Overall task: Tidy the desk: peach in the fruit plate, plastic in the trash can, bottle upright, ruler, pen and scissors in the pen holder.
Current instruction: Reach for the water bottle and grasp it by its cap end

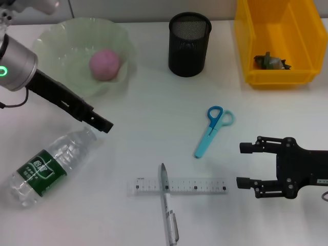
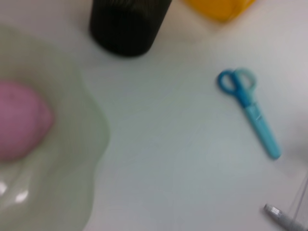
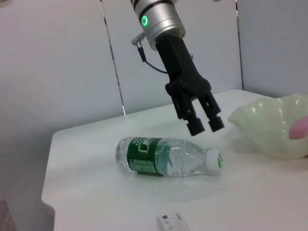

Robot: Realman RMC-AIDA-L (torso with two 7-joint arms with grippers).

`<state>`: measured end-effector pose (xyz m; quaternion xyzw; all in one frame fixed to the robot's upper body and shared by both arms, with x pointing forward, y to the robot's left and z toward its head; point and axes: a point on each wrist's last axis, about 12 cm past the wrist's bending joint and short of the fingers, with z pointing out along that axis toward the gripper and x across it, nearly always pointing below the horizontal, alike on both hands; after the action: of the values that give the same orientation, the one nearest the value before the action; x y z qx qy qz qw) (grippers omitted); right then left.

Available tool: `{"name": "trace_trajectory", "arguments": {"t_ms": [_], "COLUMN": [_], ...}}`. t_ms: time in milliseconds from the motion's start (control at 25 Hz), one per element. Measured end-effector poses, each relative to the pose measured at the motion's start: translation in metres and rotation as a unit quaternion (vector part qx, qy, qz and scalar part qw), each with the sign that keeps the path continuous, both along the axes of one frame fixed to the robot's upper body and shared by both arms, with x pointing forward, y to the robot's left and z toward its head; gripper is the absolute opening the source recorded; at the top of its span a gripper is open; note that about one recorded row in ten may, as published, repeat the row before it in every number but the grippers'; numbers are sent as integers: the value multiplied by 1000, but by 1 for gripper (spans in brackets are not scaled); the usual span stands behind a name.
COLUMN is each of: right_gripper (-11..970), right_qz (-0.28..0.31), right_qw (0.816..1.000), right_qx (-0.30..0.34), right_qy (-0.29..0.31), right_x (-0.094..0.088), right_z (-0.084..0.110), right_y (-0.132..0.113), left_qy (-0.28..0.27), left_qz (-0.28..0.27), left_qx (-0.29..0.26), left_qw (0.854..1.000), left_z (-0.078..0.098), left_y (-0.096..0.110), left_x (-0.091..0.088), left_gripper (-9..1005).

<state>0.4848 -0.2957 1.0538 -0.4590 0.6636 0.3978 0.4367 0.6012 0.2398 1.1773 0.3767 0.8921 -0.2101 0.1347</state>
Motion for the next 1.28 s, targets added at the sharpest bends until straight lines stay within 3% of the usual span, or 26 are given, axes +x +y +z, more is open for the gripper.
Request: {"name": "trace_trajectory", "arguments": {"t_ms": [80, 120, 200, 520, 1280], "right_gripper": [780, 779, 779, 780, 780], "right_qz": [-2, -1, 2, 8, 5], "right_qw": [1000, 1000, 1000, 1000, 1000], "right_qx": [-2, -3, -4, -6, -6], "right_qy": [-1, -1, -2, -10, -8], "right_x": [1, 1, 1, 0, -2], "right_z": [0, 0, -1, -2, -3], "right_y": [0, 0, 1, 3, 2], "left_qy": [0, 18, 23, 33, 40], "left_qz": [0, 6, 10, 33, 47], "left_qx": [0, 38, 53, 111, 147], "left_qw": [1000, 999, 998, 993, 987], "left_z": [0, 5, 6, 1, -24], "left_y": [0, -10, -15, -29, -32], "left_x": [0, 3, 5, 12, 18], "left_gripper": [784, 784, 784, 784, 783]}}
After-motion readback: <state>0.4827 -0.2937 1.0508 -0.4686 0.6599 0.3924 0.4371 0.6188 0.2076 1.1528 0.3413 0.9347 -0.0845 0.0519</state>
